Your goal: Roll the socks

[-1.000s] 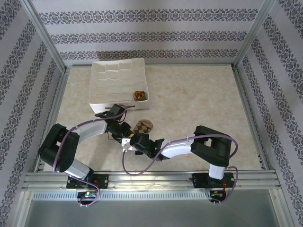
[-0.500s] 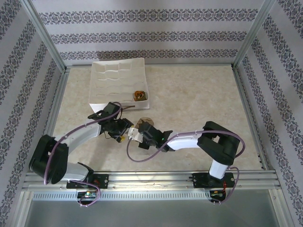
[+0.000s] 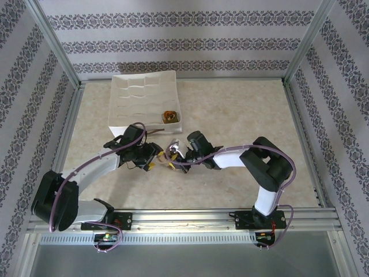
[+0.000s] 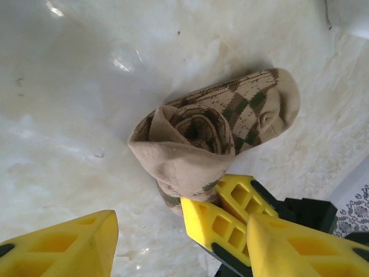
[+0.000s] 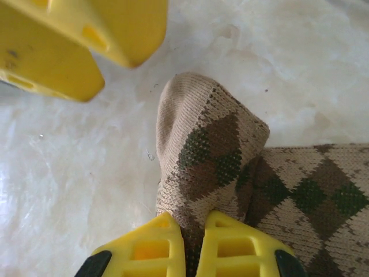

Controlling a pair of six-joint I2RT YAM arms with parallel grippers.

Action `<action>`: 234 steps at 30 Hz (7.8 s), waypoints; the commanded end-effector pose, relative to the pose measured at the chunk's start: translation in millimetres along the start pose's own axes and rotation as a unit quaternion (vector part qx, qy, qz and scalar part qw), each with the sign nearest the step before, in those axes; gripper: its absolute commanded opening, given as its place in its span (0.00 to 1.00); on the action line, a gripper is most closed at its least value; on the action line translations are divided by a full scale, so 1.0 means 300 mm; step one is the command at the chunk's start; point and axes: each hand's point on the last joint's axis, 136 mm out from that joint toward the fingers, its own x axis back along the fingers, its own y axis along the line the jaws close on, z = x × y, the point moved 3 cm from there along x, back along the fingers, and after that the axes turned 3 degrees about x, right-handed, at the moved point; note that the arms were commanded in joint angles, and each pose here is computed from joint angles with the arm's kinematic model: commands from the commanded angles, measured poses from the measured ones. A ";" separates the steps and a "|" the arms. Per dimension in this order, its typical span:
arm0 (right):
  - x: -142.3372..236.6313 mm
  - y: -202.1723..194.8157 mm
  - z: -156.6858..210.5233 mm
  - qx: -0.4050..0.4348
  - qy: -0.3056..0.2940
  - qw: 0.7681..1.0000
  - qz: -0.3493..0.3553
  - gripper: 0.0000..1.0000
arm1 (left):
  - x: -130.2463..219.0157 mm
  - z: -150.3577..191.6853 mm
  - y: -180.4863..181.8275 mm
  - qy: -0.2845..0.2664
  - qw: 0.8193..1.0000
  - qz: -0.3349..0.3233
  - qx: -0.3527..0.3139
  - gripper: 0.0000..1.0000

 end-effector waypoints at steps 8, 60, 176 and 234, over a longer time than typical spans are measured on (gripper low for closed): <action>0.010 -0.086 0.255 -0.247 0.129 0.959 -0.044 0.00 | -0.130 0.023 -0.057 0.033 0.999 0.023 -0.016 0.59; -0.023 0.043 0.168 0.269 0.225 0.896 0.273 0.00 | -0.099 0.022 0.047 0.029 0.994 -0.107 -0.012 0.44; 0.034 -0.041 0.289 -0.221 0.157 0.962 0.007 0.00 | -0.078 -0.018 -0.108 0.029 0.999 0.044 -0.008 0.66; -0.017 -0.028 -0.016 0.237 0.130 0.912 0.310 0.61 | -0.225 -0.002 0.078 0.063 0.991 -0.113 0.009 0.31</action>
